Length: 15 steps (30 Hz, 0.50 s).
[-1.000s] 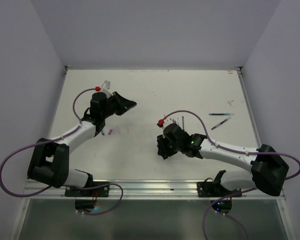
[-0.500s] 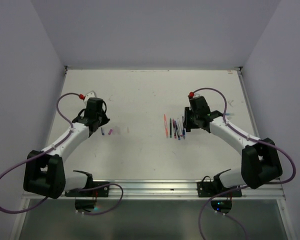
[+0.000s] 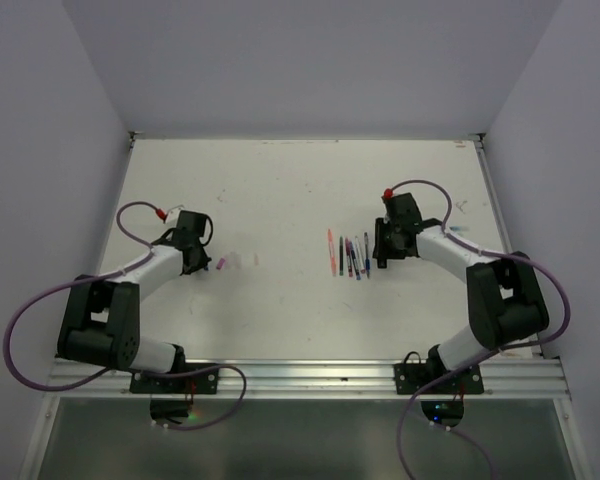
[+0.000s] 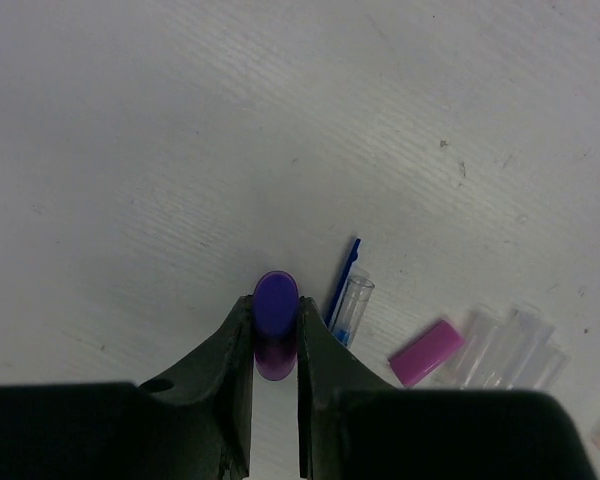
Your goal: Open the pen caps
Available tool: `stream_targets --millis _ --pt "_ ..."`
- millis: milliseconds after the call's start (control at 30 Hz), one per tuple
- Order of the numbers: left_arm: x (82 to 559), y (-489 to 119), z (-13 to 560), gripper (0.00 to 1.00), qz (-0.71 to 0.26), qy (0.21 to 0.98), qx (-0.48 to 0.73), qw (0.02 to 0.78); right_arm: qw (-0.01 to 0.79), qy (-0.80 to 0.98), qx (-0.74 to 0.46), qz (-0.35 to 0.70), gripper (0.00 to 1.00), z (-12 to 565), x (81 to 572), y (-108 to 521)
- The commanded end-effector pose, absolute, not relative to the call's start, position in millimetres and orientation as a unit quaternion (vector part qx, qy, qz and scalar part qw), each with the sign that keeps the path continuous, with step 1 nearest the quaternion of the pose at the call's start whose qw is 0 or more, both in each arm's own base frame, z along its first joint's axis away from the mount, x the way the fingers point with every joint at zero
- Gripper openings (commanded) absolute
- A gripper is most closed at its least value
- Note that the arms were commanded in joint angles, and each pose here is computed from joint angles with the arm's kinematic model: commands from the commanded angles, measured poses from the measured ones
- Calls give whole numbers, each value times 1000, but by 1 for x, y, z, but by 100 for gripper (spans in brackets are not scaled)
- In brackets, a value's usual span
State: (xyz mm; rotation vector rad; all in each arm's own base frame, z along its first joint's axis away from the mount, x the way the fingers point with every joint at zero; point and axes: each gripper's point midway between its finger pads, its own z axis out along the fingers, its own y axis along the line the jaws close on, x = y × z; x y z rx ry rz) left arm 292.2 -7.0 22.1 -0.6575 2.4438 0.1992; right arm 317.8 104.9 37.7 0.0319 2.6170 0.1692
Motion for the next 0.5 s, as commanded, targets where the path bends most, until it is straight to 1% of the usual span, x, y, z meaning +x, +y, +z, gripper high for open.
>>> stream_targets --millis 0,100,167,200,333,367,433,467 --pt "301 -4 18 0 74 912 -256 310 265 961 1 77 3 32 326 111" --pt "303 -8 14 1 63 914 -256 309 262 962 1 79 5 29 327 113" --pt "302 -11 10 5 55 916 -258 304 261 962 3 78 9 28 331 114" --pt "303 -13 10 9 51 915 -259 305 260 962 2 79 9 28 332 115" --pt "304 -16 9 18 42 915 -263 303 259 963 4 79 12 25 336 115" --pt "305 -16 10 24 40 914 -264 305 259 963 5 78 13 25 335 115" --pt "304 -17 9 32 38 914 -265 305 258 963 5 79 20 23 335 115" --pt "302 -17 7 39 39 914 -266 303 258 963 5 78 23 22 335 115"
